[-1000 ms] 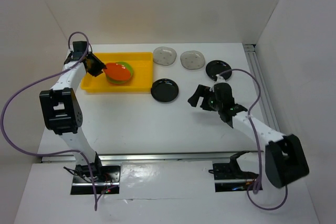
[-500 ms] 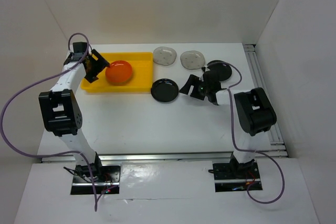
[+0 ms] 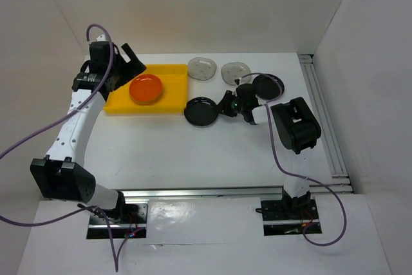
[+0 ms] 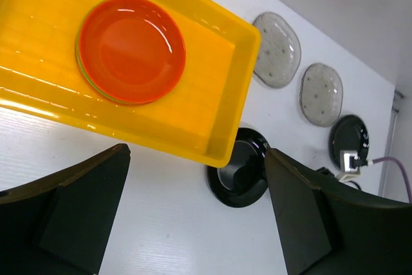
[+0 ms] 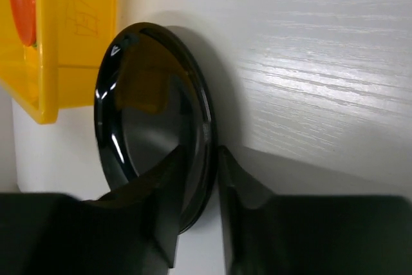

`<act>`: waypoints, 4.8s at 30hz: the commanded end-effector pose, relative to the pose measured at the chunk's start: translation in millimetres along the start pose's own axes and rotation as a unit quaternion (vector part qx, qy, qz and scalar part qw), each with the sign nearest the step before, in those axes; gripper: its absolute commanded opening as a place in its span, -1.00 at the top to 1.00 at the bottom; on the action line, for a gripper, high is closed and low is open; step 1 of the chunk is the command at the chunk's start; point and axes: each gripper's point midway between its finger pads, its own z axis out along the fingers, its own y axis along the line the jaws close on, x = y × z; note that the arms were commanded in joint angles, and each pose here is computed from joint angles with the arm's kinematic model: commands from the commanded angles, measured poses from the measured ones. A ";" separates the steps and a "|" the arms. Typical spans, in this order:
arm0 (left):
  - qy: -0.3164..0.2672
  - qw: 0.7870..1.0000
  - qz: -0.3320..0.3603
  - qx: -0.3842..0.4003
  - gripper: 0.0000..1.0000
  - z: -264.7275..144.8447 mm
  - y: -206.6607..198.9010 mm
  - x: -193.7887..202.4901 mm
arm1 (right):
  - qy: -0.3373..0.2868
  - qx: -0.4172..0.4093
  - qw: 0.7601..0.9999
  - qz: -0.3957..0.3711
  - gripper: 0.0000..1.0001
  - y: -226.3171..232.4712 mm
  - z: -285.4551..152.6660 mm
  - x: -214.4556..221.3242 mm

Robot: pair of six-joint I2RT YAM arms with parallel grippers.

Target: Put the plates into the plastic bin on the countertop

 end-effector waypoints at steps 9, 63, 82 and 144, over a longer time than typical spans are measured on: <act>0.084 0.990 0.097 0.063 -0.98 10.1 -49.6 55.4 | -0.030 0.239 0.970 0.027 1.00 -60.6 -52.8 13.8; 0.069 0.986 -0.131 0.073 1.00 126.3 87.4 0.9 | -0.202 0.129 0.971 -0.005 -1.00 14.5 -193.5 -43.7; 0.102 0.980 -0.167 0.034 1.00 173.1 107.1 27.7 | -0.192 0.105 0.976 -0.006 -1.00 7.1 -188.7 -49.3; 0.092 0.992 0.047 0.067 -1.00 37.4 -41.9 -23.6 | -0.129 0.342 0.875 0.317 0.56 -272.7 -125.5 -48.9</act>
